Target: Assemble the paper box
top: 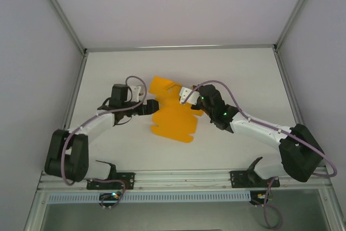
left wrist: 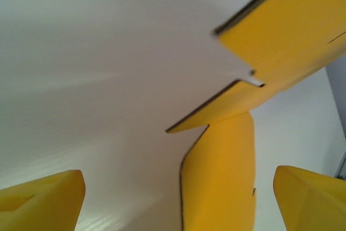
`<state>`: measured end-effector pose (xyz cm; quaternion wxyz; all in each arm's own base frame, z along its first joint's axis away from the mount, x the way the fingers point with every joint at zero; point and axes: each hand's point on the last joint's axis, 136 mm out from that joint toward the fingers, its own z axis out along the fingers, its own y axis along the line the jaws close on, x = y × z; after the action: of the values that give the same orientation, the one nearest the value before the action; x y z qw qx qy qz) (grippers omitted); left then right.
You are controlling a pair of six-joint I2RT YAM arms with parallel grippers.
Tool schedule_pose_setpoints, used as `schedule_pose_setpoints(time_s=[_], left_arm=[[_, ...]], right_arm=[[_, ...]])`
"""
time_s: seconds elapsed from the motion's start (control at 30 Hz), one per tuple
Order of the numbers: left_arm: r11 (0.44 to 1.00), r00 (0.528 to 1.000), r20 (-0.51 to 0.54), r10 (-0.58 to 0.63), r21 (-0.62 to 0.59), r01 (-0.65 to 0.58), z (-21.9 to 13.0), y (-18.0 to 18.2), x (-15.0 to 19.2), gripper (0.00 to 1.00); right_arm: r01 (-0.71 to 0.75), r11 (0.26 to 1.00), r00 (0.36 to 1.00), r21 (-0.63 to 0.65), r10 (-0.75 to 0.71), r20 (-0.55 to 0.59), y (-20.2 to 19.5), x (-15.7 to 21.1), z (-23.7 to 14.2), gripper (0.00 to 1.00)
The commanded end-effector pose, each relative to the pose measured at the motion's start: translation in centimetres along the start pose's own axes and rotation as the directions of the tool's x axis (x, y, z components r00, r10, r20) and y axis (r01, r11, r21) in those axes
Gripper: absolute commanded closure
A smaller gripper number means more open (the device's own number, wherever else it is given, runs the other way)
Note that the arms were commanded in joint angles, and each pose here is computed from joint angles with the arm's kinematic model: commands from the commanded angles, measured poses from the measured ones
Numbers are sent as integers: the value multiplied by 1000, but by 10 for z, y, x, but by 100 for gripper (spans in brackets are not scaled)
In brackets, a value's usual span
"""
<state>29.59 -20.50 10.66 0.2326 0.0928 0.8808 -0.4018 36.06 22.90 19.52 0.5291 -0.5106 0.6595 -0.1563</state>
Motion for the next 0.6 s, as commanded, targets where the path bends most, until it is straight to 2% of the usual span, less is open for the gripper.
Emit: schedule_pose_setpoints(time_s=[0.0, 0.13, 0.5, 0.57], left_arm=[[971, 975, 86, 203, 111, -212, -2, -28, -28, 11], [942, 959, 113, 258, 190, -276, 5, -43, -29, 23], [914, 949, 64, 308, 256, -315, 22, -51, -21, 43], [914, 945, 59, 321, 243, -326, 24, -52, -18, 49]], right_arm=[[-46, 996, 999, -79, 47, 12, 6, -3, -4, 100], [-84, 993, 996, -88, 85, 6, 3, 1, -2, 100], [-122, 985, 991, -125, 127, 35, -2, -7, -1, 100], [-126, 984, 991, -124, 131, 34, -3, -7, -1, 100]])
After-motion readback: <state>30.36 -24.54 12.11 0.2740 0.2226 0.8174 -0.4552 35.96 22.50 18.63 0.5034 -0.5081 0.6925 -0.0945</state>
